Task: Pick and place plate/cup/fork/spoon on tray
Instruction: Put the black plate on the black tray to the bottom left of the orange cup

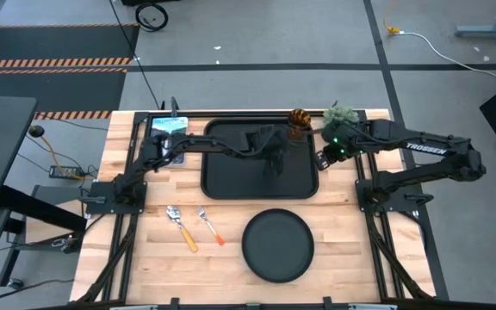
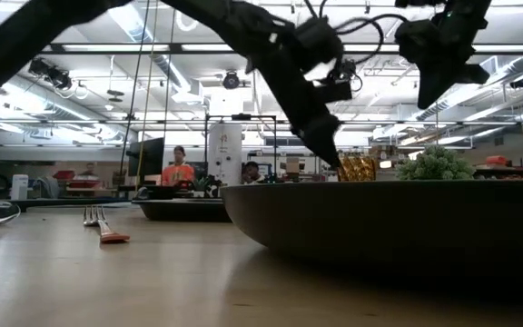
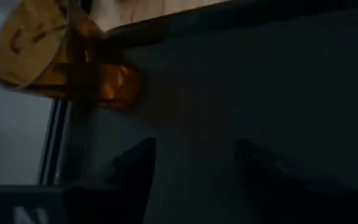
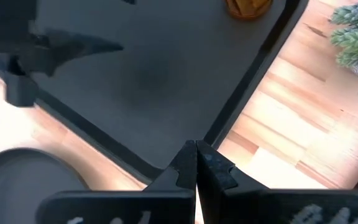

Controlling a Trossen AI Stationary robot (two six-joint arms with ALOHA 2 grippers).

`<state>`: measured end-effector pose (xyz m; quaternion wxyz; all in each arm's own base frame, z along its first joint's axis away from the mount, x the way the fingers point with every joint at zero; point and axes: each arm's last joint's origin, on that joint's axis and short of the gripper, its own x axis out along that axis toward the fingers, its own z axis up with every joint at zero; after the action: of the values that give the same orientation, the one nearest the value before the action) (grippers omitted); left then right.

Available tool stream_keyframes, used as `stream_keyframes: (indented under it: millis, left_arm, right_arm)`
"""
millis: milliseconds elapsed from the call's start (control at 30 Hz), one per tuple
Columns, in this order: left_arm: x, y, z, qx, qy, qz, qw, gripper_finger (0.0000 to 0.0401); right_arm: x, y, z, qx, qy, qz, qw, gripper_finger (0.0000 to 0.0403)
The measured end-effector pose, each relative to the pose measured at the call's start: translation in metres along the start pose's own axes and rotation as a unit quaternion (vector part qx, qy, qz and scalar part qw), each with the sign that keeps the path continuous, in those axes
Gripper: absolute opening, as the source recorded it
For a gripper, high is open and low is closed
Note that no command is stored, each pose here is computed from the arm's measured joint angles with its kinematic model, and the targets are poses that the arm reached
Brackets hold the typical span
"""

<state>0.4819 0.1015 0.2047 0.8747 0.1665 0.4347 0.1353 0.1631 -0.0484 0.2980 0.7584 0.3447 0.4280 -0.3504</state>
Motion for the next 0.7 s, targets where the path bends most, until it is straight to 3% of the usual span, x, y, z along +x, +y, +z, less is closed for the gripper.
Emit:
stream_keyframes:
  millis: [100,333,533,700]
  left_arm:
    - [-0.017,-0.004,-0.010,0.005,-0.008,0.007,1.000,0.0191]
    - [-0.059,-0.019,-0.058,-0.024,-0.017,0.016,0.999,0.0135]
    - [-0.106,-0.042,-0.082,-0.059,-0.046,-0.006,0.997,0.0121]
    - [-0.141,-0.064,-0.101,-0.067,-0.084,-0.030,0.994,0.0121]
  right_arm:
    - [-0.005,0.008,-0.010,-0.015,-0.015,0.002,1.000,0.0005]
    - [-0.013,0.031,-0.034,-0.044,-0.071,0.034,0.996,0.0005]
    - [0.013,0.065,-0.058,-0.075,-0.088,0.125,0.985,0.0003]
    - [0.035,0.083,-0.082,-0.079,-0.052,0.121,0.988,0.0002]
